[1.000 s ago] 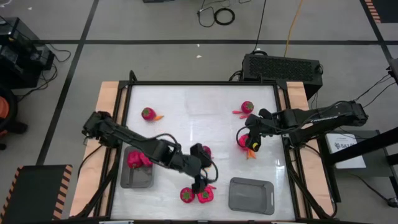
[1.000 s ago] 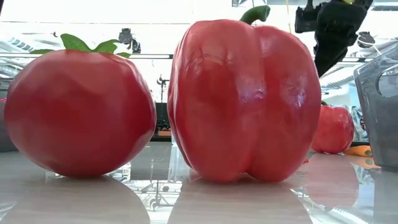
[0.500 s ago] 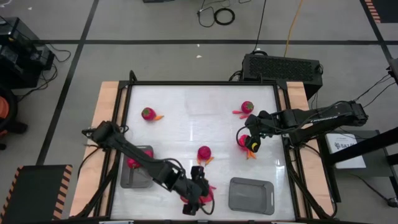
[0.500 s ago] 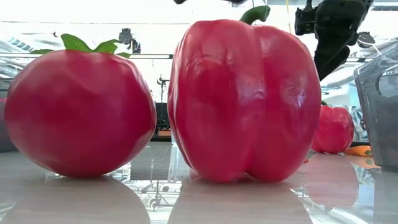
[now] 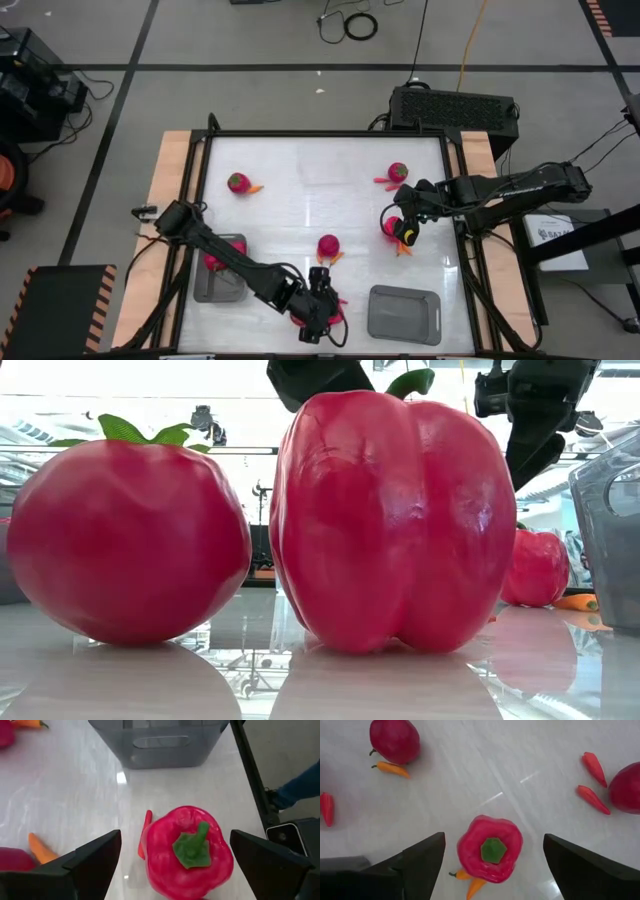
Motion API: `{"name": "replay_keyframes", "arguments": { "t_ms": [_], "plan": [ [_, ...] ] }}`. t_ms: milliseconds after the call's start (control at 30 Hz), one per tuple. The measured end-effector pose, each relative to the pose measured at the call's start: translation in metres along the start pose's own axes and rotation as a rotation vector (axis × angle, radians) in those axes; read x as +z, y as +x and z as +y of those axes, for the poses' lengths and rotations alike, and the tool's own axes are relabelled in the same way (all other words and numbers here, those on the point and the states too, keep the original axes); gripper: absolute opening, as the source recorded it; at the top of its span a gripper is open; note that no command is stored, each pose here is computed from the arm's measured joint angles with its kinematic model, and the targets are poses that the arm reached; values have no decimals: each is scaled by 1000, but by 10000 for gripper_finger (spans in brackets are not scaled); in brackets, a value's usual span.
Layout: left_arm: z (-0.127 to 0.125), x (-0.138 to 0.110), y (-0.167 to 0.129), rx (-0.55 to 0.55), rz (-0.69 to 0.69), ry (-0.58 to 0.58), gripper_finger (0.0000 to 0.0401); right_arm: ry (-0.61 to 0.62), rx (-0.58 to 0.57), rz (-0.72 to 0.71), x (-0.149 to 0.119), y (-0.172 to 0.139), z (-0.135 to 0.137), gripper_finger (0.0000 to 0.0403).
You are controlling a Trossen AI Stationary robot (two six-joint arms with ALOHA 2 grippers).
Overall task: Sort produce into baskets
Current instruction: Put the bell pepper into the left black bin
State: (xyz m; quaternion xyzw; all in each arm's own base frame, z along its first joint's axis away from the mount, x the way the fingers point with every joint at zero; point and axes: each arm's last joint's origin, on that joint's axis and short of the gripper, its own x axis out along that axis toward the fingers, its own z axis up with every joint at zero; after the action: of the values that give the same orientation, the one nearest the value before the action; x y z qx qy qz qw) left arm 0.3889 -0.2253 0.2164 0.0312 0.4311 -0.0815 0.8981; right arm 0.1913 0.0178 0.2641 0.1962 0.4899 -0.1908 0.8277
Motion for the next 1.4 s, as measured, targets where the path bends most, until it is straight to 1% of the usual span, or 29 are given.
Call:
{"name": "replay_keyframes", "arguments": {
  "t_ms": [333, 567, 900, 1200, 1300, 1400],
  "plan": [
    [-1, 0, 0, -28, 7, -3, 379, -3, 0, 0, 0, 0, 0, 330],
    [-5, -7, 15, -69, 42, -4, 379, -3, -2, 0, 0, 0, 0, 329],
    [-5, -12, 18, -53, 84, 4, 379, -1, 2, -12, 1, 0, 1, 329],
    [-3, -14, 20, -69, 97, -3, 379, 5, 23, -39, 4, 0, 3, 329],
    [-3, -13, 21, -67, 85, -5, 370, 5, 23, -39, 4, 0, 3, 329],
    [-3, -13, 21, -66, 84, -5, 351, 15, 22, -37, 3, 0, 3, 329]
  ]
}}
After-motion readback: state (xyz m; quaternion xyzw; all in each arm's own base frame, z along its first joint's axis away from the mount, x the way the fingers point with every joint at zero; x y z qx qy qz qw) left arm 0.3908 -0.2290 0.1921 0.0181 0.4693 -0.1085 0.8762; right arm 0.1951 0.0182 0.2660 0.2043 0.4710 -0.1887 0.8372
